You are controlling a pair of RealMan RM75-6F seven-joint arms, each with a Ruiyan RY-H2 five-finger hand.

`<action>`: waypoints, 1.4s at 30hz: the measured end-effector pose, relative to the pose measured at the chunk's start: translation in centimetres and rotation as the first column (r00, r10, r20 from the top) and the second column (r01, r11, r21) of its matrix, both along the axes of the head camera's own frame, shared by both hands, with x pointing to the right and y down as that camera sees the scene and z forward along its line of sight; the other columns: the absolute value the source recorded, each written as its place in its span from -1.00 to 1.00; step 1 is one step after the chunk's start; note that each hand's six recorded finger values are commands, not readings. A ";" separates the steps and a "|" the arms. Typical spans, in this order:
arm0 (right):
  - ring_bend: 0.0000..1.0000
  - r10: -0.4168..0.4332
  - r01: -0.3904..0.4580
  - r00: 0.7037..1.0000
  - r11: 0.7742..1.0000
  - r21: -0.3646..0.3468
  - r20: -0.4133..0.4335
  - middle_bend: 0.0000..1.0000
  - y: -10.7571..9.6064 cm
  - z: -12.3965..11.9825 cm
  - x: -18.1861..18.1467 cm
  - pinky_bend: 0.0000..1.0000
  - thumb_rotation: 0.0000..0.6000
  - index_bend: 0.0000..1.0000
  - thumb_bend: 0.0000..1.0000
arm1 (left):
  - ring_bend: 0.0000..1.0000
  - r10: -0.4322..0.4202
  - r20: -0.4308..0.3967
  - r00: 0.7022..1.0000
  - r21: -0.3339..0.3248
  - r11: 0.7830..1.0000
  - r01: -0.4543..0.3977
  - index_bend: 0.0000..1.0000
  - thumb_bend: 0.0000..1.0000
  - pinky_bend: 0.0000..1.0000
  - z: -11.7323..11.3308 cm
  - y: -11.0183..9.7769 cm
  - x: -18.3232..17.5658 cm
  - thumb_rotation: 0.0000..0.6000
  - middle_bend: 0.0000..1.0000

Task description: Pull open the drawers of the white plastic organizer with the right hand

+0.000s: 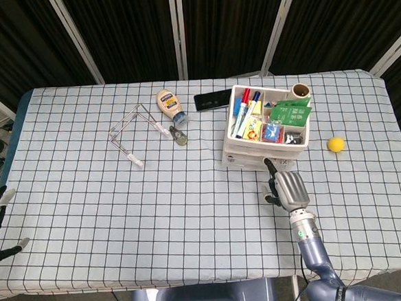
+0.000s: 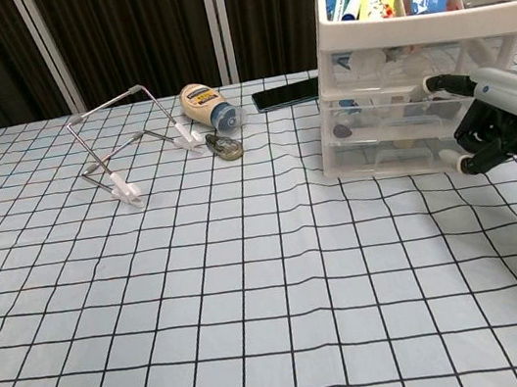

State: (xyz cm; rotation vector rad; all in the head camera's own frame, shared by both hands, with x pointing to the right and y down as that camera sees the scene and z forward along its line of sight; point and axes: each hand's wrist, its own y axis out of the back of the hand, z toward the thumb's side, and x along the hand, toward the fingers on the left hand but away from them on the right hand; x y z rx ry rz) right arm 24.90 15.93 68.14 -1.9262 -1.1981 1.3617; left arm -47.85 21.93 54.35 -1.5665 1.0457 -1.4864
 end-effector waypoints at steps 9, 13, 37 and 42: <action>0.76 0.009 -0.009 1.000 1.000 -0.010 -0.003 0.74 -0.2 0.4 0.0 0.62 1.00 -0.44 -0.26 | -1.00 -0.003 -0.001 1.000 0.001 1.000 0.003 -1.00 -0.95 -1.00 0.0 0.0 -0.1 1.00 -1.00; 0.76 0.017 -0.017 1.000 1.000 -0.003 0.008 0.74 -0.4 0.5 -0.1 0.61 1.00 -0.28 -0.24 | -1.00 -0.004 -0.004 1.000 0.004 1.000 0.004 -1.00 -0.95 -1.00 -0.1 0.0 -0.1 1.00 -1.00; 0.76 0.019 -0.020 0.998 0.999 0.034 0.057 0.76 0.7 0.1 -0.7 0.62 1.00 0.10 -0.15 | -1.00 -0.009 -0.004 1.000 0.002 1.000 0.009 -1.00 -0.95 -1.00 -0.1 0.0 -0.1 1.00 -1.00; 0.76 0.018 -0.020 0.998 0.999 0.038 0.061 0.76 1.1 -0.1 -0.6 0.62 1.00 0.10 -0.15 | -1.00 -0.009 -0.003 1.000 0.002 1.000 0.009 -1.00 -0.95 -1.00 -0.1 0.0 0.0 1.00 -1.00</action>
